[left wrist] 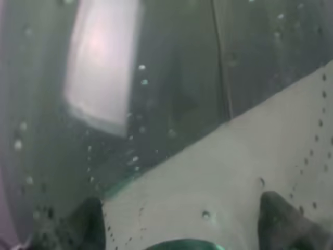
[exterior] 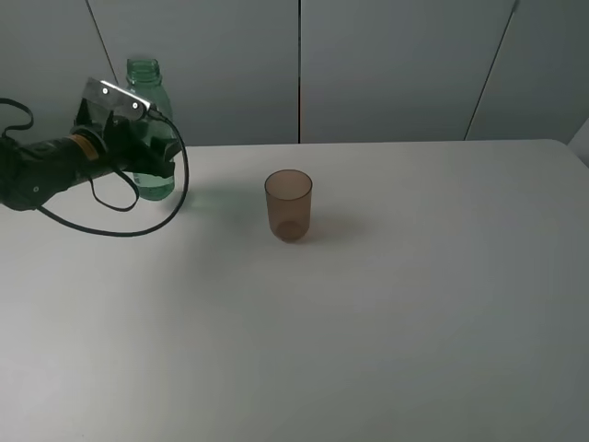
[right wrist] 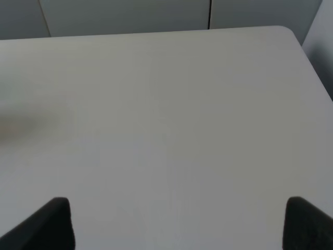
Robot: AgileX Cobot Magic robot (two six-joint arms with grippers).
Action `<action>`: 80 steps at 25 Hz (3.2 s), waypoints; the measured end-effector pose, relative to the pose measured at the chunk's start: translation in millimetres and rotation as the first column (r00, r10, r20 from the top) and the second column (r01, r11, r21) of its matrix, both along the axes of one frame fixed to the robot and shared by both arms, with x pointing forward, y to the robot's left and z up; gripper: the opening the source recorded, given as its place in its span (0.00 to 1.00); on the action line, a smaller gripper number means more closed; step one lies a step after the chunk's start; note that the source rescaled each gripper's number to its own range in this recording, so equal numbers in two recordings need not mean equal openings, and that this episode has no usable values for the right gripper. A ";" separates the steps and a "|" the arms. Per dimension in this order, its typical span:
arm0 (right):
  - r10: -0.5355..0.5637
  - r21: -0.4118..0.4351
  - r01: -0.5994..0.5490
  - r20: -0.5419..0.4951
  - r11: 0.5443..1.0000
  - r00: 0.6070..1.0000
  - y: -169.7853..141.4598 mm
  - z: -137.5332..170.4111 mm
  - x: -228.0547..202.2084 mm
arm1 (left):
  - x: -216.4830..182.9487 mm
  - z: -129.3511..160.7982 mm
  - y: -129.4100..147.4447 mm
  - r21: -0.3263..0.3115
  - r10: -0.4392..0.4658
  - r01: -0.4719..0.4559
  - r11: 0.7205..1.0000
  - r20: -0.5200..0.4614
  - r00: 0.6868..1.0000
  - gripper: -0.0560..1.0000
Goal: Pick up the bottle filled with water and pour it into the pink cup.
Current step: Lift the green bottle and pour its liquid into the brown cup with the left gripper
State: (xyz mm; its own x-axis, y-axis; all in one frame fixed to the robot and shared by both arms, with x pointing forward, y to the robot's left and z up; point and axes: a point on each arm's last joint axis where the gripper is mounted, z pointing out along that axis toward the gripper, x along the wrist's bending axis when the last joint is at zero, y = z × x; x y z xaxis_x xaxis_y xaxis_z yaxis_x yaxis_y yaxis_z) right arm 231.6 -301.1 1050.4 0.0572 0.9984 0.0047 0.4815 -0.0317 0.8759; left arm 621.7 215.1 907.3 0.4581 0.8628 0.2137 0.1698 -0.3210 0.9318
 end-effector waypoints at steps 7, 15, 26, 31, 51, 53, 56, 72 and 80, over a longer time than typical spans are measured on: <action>0.000 0.000 0.000 0.000 1.000 1.000 0.0 0.0 0.0 | 13.9 30.6 -48.4 0.196 -0.153 0.132 0.972 0.098 0.983 0.07; 0.000 0.000 0.000 0.000 1.000 1.000 0.0 0.0 0.0 | 14.4 43.2 -79.0 0.449 -0.283 0.169 0.878 0.200 0.938 0.07; 0.000 0.000 0.000 0.000 1.000 1.000 0.0 0.0 0.0 | 7.5 41.5 -94.3 0.693 -0.437 0.171 0.700 0.226 0.871 0.07; 0.000 0.000 0.000 0.000 1.000 1.000 0.0 0.0 0.0 | 7.5 41.5 -94.2 0.746 -0.471 0.157 0.648 0.230 0.852 0.07; 0.000 0.000 0.000 0.000 1.000 1.000 0.0 0.0 0.0 | 9.6 14.1 -95.2 0.882 -0.580 0.150 0.447 0.158 0.799 0.07; 0.000 0.000 0.000 0.000 1.000 1.000 0.0 0.0 0.0 | 9.7 14.1 -95.0 0.893 -0.589 0.142 0.426 0.155 0.793 0.07; 0.000 0.000 0.000 0.000 1.000 1.000 0.0 0.0 0.0 | 9.8 14.1 -94.9 0.912 -0.607 0.127 0.390 0.150 0.781 0.07; 0.000 0.000 0.000 0.000 1.000 1.000 0.0 0.0 0.0 | 10.9 14.3 -93.2 0.956 -0.639 0.072 0.285 0.133 0.758 0.07; 0.000 0.000 0.000 0.000 1.000 1.000 0.0 0.0 0.0 | 10.8 14.5 -93.7 0.968 -0.643 0.047 0.245 0.126 0.755 0.07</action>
State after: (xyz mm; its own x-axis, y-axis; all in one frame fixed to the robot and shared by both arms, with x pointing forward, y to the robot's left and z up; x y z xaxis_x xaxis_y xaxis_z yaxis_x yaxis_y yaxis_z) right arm 231.6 -301.1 1050.4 0.0572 0.9984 0.0047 0.4815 -0.0317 0.8759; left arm 632.4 121.3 921.8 0.2468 -0.2384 0.9393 -0.4960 -0.8638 -0.0889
